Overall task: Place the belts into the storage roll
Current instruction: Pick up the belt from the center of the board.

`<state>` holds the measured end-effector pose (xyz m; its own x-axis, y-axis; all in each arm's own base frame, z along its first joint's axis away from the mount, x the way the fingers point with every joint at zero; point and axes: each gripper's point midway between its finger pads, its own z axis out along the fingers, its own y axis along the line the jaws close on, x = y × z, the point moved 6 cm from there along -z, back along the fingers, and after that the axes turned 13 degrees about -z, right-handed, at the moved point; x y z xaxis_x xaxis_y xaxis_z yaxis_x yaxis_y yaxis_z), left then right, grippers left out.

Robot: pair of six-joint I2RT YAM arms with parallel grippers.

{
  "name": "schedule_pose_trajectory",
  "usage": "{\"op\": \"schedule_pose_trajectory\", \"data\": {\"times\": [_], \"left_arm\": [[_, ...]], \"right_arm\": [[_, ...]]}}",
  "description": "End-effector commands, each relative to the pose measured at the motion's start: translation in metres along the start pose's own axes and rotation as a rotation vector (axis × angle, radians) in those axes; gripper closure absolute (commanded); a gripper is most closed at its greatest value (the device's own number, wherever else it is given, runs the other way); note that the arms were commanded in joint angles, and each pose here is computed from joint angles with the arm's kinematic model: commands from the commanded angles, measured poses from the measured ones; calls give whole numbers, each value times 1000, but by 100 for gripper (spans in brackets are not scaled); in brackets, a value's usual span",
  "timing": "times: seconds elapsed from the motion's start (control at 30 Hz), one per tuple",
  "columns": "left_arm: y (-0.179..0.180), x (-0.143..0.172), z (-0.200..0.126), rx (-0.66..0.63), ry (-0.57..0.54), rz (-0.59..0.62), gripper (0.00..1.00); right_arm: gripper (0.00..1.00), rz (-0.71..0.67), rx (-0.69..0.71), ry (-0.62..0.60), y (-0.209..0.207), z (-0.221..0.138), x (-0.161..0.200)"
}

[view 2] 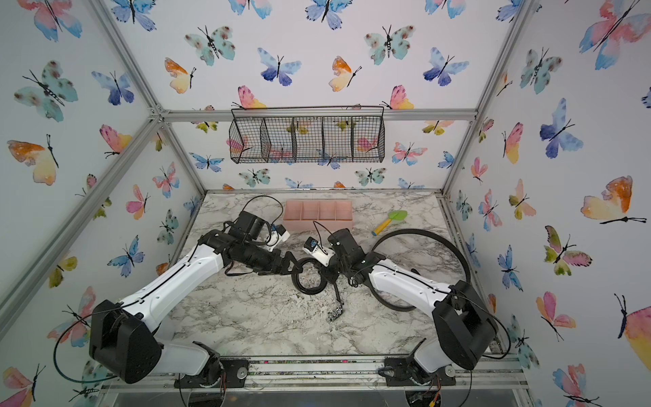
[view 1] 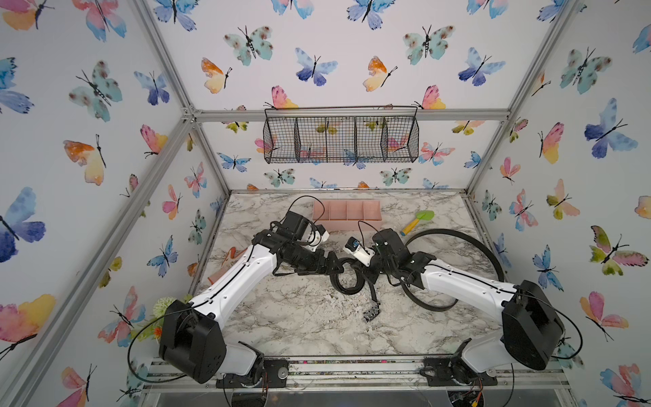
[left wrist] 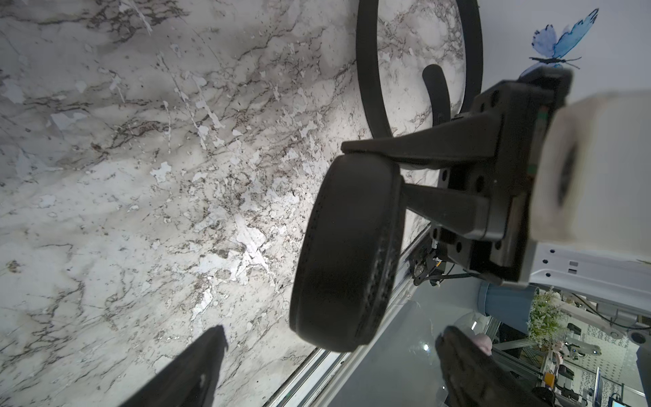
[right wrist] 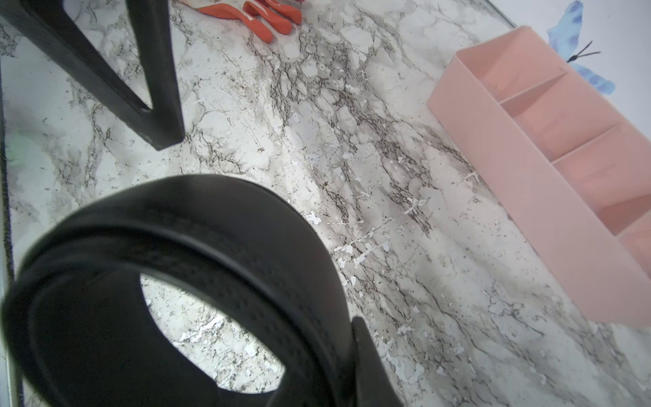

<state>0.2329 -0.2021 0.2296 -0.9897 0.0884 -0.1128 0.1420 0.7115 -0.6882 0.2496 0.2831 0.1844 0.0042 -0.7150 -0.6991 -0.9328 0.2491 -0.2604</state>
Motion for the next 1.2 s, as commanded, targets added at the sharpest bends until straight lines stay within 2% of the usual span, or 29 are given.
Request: {"op": "schedule_pose_trajectory", "data": {"times": [0.0,0.17,0.37,0.47,0.6,0.67,0.8,0.87,1.17], "left_arm": [[-4,2,6,10,41,33,7],[-12,-1,13,12,63,55,10],[-17,-8,23,-4,79,64,21],[-21,-8,29,-7,92,71,28],[-22,-10,35,-2,99,72,44],[-22,-11,37,4,104,70,47],[-24,-11,38,8,107,73,62],[-24,-11,38,13,106,74,67],[-33,-11,25,31,48,95,74]], "right_arm": [[97,-63,-7,-48,-1,-12,-17],[96,-92,-13,-66,-1,-16,-21],[97,-103,-39,-79,2,-17,-24],[97,-100,-51,-89,4,-17,-24],[97,-96,-50,-104,5,-19,-25],[97,-95,-43,-103,4,-20,-25],[97,-89,-32,-98,3,-19,-24],[97,-78,-22,-102,2,-19,-24],[96,18,44,-164,-3,-23,-27]]}}
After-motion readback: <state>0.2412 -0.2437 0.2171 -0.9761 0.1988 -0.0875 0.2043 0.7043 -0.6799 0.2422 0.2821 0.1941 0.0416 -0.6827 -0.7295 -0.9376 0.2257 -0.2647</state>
